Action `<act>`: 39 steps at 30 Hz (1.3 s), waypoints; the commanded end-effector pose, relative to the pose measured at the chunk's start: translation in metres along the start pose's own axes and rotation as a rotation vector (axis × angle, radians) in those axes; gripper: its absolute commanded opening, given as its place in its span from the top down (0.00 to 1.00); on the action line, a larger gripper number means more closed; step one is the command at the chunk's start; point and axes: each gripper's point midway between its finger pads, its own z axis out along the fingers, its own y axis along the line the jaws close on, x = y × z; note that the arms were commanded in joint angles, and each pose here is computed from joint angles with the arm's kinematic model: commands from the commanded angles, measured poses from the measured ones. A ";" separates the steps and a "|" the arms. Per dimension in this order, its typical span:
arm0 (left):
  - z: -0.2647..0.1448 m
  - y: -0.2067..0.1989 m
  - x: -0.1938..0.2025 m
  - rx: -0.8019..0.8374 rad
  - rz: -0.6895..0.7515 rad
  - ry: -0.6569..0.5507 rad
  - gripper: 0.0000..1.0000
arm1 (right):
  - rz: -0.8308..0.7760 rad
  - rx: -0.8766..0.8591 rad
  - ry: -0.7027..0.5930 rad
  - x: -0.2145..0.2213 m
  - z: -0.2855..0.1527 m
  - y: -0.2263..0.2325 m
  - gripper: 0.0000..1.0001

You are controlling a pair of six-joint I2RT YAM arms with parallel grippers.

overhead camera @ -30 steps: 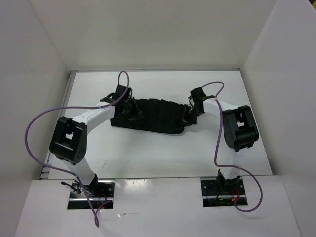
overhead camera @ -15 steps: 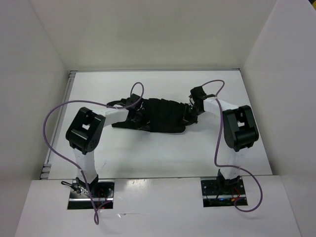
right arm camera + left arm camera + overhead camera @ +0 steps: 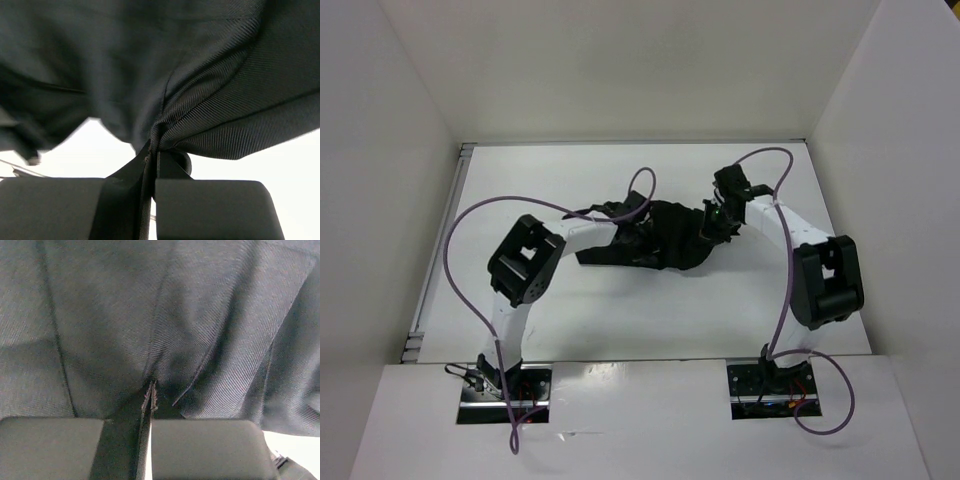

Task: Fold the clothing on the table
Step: Fold the skirt

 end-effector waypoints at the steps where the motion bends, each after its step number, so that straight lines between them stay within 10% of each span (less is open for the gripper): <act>1: 0.007 -0.021 0.021 0.025 0.071 0.066 1.00 | -0.044 -0.031 -0.112 -0.023 -0.045 0.020 1.00; 16: -0.109 -0.043 -0.046 0.078 0.071 -0.203 0.79 | -0.106 -0.062 -0.181 -0.044 -0.081 0.041 1.00; 24: -0.149 0.074 -0.077 -0.237 -0.111 -0.411 0.86 | -0.149 -0.090 -0.166 -0.041 -0.081 0.044 1.00; 39: -0.098 0.168 -0.034 -0.454 -0.220 -0.276 1.00 | -0.326 -0.147 -0.117 -0.027 -0.064 0.104 1.00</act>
